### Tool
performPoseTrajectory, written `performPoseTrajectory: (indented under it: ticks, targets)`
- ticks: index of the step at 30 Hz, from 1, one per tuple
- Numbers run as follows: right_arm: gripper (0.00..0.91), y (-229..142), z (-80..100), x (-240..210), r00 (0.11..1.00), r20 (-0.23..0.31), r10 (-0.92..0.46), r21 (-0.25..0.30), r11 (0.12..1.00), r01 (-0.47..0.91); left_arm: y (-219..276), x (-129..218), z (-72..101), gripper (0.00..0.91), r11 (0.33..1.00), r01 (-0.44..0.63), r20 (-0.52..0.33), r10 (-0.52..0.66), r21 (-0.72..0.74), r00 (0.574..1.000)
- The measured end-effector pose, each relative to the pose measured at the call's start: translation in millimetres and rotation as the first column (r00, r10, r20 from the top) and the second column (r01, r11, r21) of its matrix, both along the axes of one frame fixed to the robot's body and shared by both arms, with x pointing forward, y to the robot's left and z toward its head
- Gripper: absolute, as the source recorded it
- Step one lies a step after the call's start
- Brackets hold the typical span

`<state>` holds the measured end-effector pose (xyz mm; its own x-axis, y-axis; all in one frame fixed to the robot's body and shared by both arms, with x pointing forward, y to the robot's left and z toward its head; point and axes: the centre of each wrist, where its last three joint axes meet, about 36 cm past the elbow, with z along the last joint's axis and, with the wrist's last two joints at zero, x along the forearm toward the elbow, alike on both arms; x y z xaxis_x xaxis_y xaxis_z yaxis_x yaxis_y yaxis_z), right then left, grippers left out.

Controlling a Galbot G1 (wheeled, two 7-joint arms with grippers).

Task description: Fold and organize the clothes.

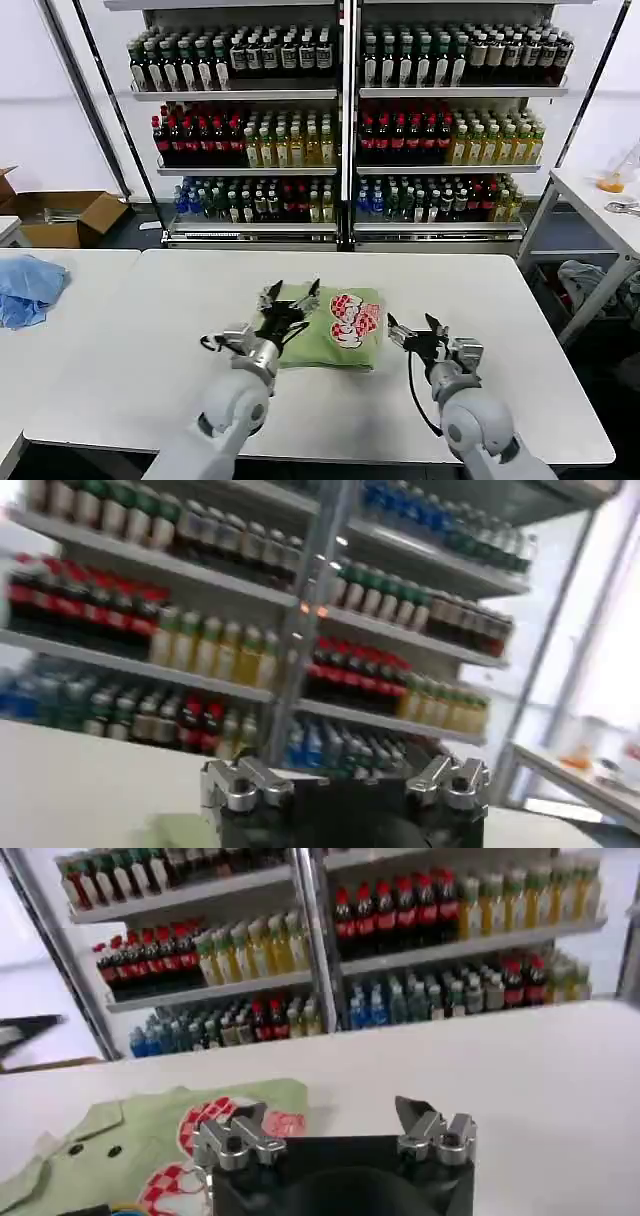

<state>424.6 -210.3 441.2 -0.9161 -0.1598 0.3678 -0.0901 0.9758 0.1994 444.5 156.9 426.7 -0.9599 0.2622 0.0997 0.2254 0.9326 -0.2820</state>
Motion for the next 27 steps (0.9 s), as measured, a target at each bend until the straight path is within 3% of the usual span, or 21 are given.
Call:
performPoseTrajectory:
  ticks: [7,8,9,10,11,19,27]
  targets:
    - [0.907,23,-18.6,45,0.998,-0.065,-0.006,0.063,0.998,0.011,44,-22,-5.8,0.907,0.994,-0.106,0.020,0.106,0.019,0.994]
    - [0.856,26,-21.0,52,0.997,-0.077,-0.011,0.071,0.997,0.016,48,-24,-6.2,0.907,0.993,-0.115,0.021,0.115,0.022,0.993]
    - [0.595,29,-22.9,58,0.996,-0.086,-0.014,0.077,0.997,0.021,52,-26,-6.2,0.907,0.992,-0.123,0.023,0.123,0.025,0.992]
    - [0.423,32,-24.7,63,0.995,-0.095,-0.018,0.081,0.996,0.026,56,-28,-5.8,0.907,0.991,-0.132,0.027,0.131,0.027,0.991]
    - [0.030,35,-26.1,69,0.994,-0.103,-0.022,0.086,0.996,0.031,59,-29,-6.0,0.907,0.990,-0.137,0.028,0.136,0.031,0.990]
    - [0.000,49,-40.3,100,0.987,-0.155,-0.040,0.107,0.993,0.057,74,-37,-11.5,0.907,0.985,-0.166,0.023,0.165,0.057,0.986]
    - [0.000,52,-46.4,117,0.985,-0.165,-0.041,0.093,0.994,0.057,81,-41,-14.2,0.907,0.982,-0.177,0.020,0.176,0.065,0.984]
